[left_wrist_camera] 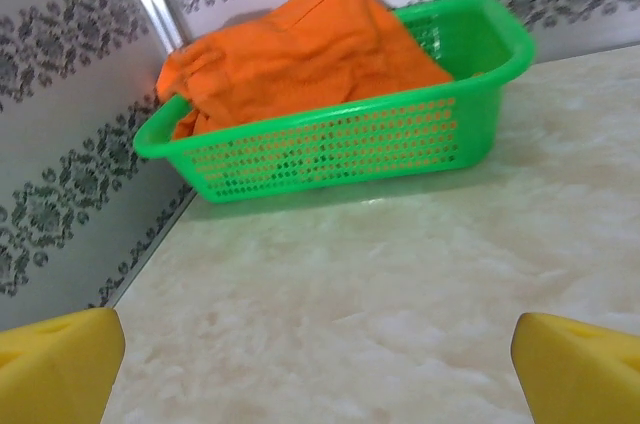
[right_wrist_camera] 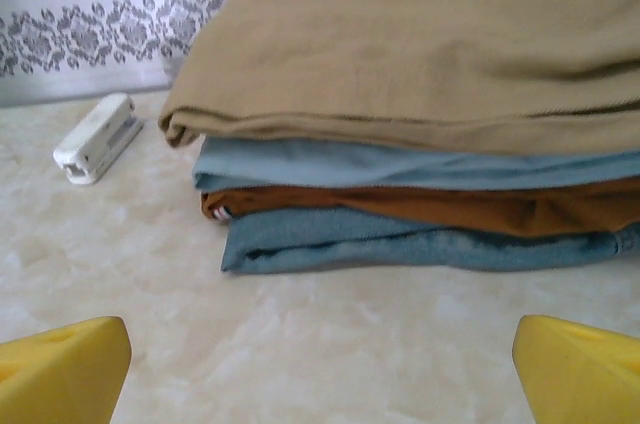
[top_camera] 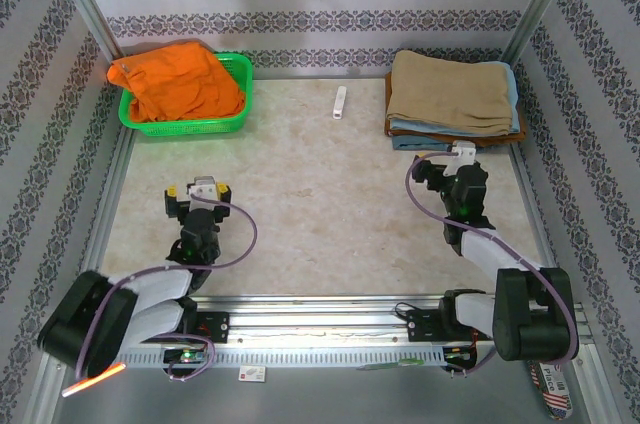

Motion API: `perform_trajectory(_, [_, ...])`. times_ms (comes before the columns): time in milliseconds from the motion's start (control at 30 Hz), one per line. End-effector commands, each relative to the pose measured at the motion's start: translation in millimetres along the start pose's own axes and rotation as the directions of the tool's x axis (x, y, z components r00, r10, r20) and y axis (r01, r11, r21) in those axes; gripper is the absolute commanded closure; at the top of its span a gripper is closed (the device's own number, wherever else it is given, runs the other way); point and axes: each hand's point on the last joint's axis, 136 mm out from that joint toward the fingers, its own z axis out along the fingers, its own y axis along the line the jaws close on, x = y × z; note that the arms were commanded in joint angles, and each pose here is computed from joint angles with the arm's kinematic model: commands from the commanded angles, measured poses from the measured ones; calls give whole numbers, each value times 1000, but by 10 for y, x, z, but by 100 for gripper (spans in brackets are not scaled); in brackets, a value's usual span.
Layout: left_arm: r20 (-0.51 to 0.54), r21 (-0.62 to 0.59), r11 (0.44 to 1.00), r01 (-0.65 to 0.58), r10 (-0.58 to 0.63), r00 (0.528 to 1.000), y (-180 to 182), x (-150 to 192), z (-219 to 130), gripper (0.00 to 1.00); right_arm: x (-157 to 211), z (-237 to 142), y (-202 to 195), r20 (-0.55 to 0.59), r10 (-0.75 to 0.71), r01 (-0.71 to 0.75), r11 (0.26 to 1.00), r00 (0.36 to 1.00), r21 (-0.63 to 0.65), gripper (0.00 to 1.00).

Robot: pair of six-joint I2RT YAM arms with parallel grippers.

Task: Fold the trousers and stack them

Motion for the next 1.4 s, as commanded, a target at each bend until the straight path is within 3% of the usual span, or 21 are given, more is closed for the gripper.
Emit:
perform_trajectory(0, [93, 3, 991, 135, -135, 986, -7, -206, 91, 0, -64, -4, -3, 43, -33, 34, 999, 999, -9, 2])
perform_trajectory(100, [126, -5, 992, 127, -126, 984, -66, -243, 187, 0, 274, 26, -31, -17, -5, 5, 1000, 1000, -14, 2])
perform_trajectory(200, [124, -33, 998, 56, -52, 991, -116, -242, 289, 1, 277, 47, 15, -22, -32, 32, 999, 999, -38, 2])
perform_trajectory(400, [90, 30, 1000, 9, -12, 996, -279, -128, 512, 1, 264, -15, -96, 66, -40, 39, 999, 997, 17, 2])
perform_trajectory(600, [21, 68, 997, 39, -41, 999, -254, -63, 621, 1, 434, 164, -117, 55, -41, 40, 999, 998, 15, 2])
perform_trajectory(800, [-86, 175, 972, 158, -145, 986, -227, 171, 754, 1, 435, 185, -108, 48, -50, 49, 999, 998, 20, 2])
perform_trajectory(867, [-37, 170, 974, 150, -146, 989, -222, 141, 785, 1, 440, 193, -60, 43, -70, 70, 998, 997, 9, 2])
perform_trajectory(1067, [-160, 151, 971, 184, -159, 974, -190, 228, 941, 1, 470, 251, 123, 17, -161, 162, 987, 987, -13, 2])
perform_trajectory(1367, [-154, 156, 967, 201, -177, 972, -161, 230, 962, 1, 481, 346, -162, -38, -45, 48, 997, 998, 64, 2])
